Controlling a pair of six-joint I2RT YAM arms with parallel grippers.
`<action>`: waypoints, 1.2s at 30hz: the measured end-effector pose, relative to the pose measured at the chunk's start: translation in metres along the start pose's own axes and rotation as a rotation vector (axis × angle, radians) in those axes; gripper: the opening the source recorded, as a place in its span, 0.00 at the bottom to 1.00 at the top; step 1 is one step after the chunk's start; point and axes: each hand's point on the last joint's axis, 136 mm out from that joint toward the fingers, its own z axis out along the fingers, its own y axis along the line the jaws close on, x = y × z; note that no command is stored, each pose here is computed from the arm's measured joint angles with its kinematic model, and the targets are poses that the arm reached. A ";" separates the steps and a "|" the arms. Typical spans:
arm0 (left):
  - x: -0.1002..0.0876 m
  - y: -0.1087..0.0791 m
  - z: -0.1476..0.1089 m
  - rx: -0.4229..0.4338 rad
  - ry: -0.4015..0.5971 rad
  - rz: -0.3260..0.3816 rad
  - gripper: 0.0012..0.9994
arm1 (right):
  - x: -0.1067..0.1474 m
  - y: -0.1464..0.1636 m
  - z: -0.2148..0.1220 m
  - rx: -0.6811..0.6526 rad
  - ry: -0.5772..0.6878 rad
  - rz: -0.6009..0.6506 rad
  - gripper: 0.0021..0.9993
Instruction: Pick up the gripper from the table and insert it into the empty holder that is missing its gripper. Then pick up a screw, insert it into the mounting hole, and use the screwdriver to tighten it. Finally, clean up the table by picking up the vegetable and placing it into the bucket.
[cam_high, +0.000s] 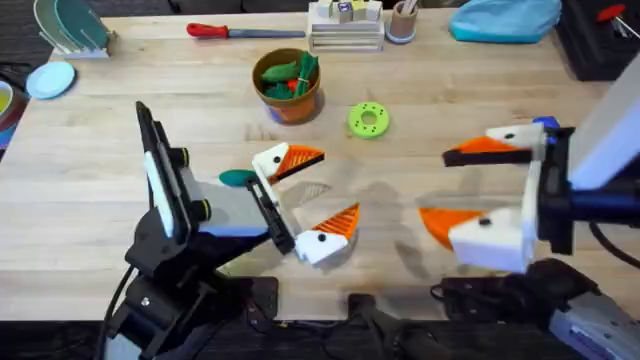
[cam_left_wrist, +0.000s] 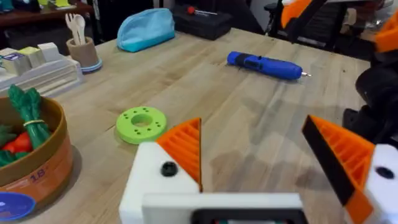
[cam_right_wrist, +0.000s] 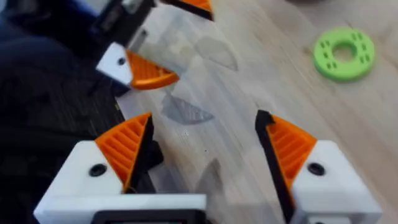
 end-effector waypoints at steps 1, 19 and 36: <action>0.000 0.000 0.000 0.000 0.000 0.000 0.99 | -0.001 0.005 0.000 -0.030 -0.009 -0.057 0.99; 0.000 -0.001 0.000 0.003 0.000 0.005 0.02 | -0.006 0.023 -0.001 -0.129 -0.067 -0.417 0.99; 0.000 0.000 0.000 0.000 0.000 0.007 0.01 | -0.020 -0.064 0.015 0.188 0.004 -0.021 0.99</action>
